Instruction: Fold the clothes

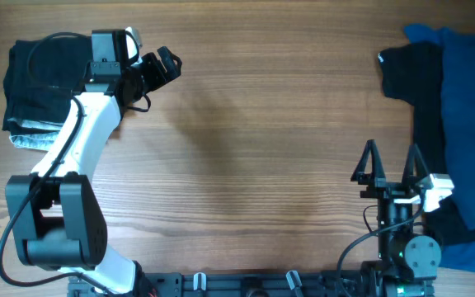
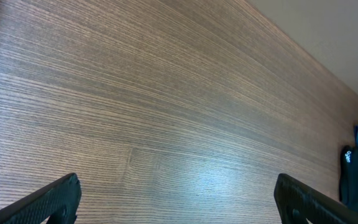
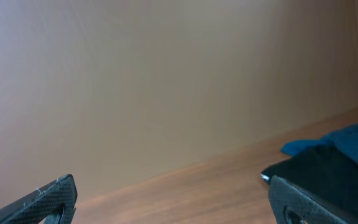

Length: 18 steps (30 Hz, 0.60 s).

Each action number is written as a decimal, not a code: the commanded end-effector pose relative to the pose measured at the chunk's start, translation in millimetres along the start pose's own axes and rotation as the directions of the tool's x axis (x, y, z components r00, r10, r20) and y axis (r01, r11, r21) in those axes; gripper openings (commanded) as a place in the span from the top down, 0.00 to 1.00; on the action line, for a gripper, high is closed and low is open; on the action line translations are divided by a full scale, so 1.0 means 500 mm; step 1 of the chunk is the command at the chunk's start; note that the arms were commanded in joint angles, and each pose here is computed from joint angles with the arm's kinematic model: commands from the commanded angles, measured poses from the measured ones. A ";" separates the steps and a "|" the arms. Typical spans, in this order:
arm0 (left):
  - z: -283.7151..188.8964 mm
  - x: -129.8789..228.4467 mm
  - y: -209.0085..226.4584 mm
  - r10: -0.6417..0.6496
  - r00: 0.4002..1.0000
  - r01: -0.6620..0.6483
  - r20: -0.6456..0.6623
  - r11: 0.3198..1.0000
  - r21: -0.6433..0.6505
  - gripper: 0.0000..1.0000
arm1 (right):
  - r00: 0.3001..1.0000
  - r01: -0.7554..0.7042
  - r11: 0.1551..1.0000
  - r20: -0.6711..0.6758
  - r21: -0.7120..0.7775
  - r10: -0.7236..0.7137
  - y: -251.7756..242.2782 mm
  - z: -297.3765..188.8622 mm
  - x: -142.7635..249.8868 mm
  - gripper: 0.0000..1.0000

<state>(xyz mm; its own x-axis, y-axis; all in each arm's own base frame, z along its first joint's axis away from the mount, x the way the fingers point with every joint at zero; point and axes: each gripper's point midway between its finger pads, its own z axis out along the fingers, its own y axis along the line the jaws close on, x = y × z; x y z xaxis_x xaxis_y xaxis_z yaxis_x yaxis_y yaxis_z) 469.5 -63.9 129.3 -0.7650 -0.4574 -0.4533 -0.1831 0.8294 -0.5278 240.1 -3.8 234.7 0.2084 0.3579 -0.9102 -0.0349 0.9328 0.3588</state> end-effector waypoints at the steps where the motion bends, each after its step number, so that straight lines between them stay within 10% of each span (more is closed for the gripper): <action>1: -0.009 -0.012 -0.004 -0.001 1.000 0.002 0.022 1.000 -0.001 0.00 | 0.994 0.094 0.995 -0.053 0.028 -0.093 -0.022 -0.002 0.042 0.00; 18: -0.009 -0.012 -0.004 -0.001 1.000 0.002 0.022 1.000 -0.001 0.00 | 0.934 0.309 0.951 -0.192 0.002 -0.303 -0.038 -0.011 0.106 0.00</action>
<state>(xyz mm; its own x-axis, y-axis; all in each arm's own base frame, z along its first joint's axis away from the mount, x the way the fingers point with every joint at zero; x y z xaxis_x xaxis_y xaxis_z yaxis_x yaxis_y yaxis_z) 469.5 -63.9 129.3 -0.7650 -0.4574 -0.4533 -0.1831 0.8294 -0.5278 247.3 -2.0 176.0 0.0047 0.0769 -0.9970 0.0333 0.9965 0.0770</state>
